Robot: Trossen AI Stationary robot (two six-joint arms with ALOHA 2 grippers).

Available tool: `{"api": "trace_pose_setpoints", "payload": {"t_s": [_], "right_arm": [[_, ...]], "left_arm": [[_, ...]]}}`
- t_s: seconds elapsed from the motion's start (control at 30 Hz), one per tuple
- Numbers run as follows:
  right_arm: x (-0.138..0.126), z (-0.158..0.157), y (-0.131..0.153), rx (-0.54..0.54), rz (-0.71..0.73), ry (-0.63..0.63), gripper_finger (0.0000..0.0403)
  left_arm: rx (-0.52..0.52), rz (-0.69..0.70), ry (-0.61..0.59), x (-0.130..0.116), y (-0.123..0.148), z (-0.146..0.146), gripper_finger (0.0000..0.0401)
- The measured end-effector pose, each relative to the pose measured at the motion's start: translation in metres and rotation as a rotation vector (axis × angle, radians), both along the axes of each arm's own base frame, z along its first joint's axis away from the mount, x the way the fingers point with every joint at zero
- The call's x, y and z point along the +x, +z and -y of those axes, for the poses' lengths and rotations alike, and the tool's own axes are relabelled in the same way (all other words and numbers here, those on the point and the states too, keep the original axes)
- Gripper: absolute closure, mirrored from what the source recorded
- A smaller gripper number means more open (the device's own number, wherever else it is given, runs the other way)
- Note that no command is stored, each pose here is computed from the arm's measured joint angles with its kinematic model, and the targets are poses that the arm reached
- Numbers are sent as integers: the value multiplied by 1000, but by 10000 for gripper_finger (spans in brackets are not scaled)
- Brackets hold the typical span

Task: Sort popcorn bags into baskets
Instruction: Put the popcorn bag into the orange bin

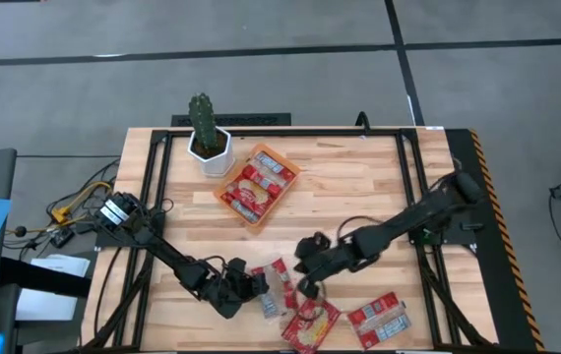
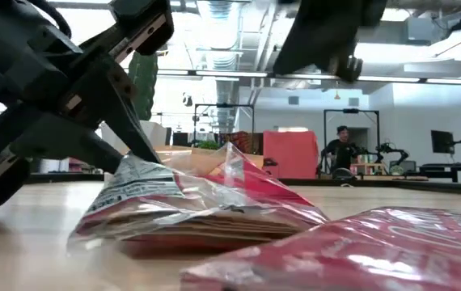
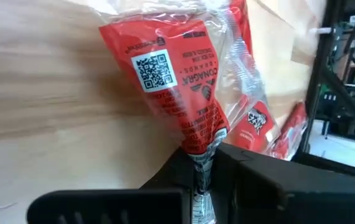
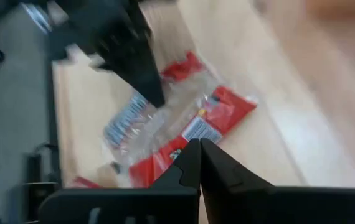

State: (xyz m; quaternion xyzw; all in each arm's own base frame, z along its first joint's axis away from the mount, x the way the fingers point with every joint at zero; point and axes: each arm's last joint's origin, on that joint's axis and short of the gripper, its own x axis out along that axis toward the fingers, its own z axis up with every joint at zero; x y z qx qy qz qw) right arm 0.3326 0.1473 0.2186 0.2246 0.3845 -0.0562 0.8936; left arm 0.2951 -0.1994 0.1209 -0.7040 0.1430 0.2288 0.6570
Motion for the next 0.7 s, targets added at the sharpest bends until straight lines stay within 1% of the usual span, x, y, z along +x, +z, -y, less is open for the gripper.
{"api": "trace_pose_setpoints", "payload": {"t_s": [0.07,0.17,0.33,0.4,0.53,0.63,0.7], "right_arm": [[-12,2,22,-11,42,-15,383],[-32,7,47,-52,75,-47,384],[-61,14,77,-87,132,-130,374],[-70,17,84,-106,138,-157,371],[-80,19,91,-139,154,-179,374],[-81,18,91,-148,158,-183,381],[-81,17,90,-152,153,-183,384]], "left_arm": [[9,22,23,-1,5,-1,395],[12,76,62,0,17,-3,396],[25,128,117,-1,31,-6,396],[31,159,154,-2,40,-8,396],[90,197,232,-5,59,-19,396],[157,198,291,-8,76,-33,396],[221,165,339,-13,86,-47,396]]}}
